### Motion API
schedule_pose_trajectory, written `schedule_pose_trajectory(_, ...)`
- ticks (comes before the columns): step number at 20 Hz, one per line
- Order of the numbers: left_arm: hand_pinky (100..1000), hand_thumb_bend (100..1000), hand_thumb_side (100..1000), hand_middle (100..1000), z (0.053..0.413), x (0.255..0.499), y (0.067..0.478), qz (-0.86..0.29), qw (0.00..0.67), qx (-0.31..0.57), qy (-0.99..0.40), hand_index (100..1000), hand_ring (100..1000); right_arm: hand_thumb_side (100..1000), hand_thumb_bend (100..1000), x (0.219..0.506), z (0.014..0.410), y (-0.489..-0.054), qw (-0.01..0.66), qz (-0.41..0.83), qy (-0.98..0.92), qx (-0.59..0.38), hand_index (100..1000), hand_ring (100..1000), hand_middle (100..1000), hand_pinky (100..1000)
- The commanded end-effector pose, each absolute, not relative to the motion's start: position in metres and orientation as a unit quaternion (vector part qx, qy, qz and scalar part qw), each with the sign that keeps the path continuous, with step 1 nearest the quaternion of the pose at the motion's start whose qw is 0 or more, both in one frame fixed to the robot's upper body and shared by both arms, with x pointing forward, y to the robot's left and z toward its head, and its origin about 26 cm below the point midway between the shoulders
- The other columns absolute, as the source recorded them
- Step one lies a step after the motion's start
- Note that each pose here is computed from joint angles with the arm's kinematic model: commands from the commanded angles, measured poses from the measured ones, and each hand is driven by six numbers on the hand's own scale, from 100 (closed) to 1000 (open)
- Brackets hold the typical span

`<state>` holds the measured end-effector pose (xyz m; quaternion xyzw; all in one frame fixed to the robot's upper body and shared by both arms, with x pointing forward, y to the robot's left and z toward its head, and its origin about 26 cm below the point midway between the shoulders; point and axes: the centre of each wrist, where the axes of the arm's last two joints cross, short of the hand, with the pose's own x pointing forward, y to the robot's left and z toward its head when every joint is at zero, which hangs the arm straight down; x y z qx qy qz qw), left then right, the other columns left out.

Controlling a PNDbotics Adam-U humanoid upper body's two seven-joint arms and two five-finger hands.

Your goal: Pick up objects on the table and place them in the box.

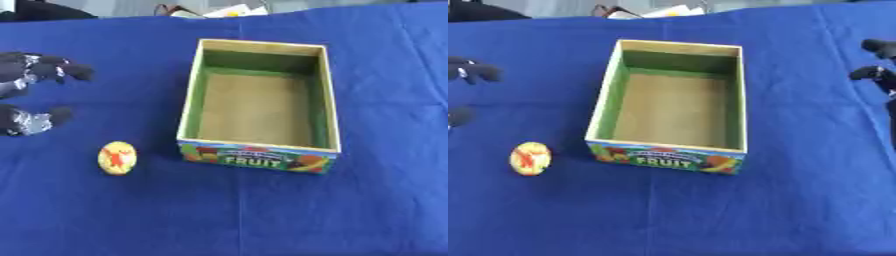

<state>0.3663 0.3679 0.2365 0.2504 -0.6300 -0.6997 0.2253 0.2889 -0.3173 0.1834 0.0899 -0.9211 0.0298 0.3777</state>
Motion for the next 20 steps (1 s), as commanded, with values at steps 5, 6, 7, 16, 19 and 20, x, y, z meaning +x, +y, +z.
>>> schedule_pose_trajectory(5,657,437,1000,830,0.233,0.376,0.369,-0.838,0.141,0.198,-0.489,1000,806,999,100,0.286,0.191,-0.318,0.368,0.044,-0.924,0.090,839,759,527,547)
schedule_pose_trajectory(6,660,421,1000,830,0.229,0.377,0.369,-0.841,0.141,0.196,-0.483,1000,804,998,100,0.286,0.191,-0.317,0.369,0.044,-0.924,0.090,840,759,527,547)
schedule_pose_trajectory(7,665,394,990,837,0.226,0.379,0.367,-0.845,0.142,0.192,-0.478,1000,805,998,100,0.286,0.191,-0.317,0.369,0.044,-0.924,0.090,840,760,526,547)
schedule_pose_trajectory(16,648,430,996,813,0.198,0.390,0.351,-0.879,0.148,0.161,-0.424,1000,789,998,100,0.287,0.190,-0.316,0.371,0.045,-0.923,0.092,839,761,525,548)
schedule_pose_trajectory(19,648,448,1000,796,0.194,0.391,0.345,-0.883,0.143,0.158,-0.417,1000,788,998,100,0.287,0.190,-0.316,0.372,0.046,-0.922,0.093,839,762,525,548)
schedule_pose_trajectory(20,648,462,1000,794,0.193,0.391,0.344,-0.884,0.142,0.158,-0.416,1000,788,997,100,0.287,0.190,-0.316,0.373,0.046,-0.922,0.093,839,762,525,548)
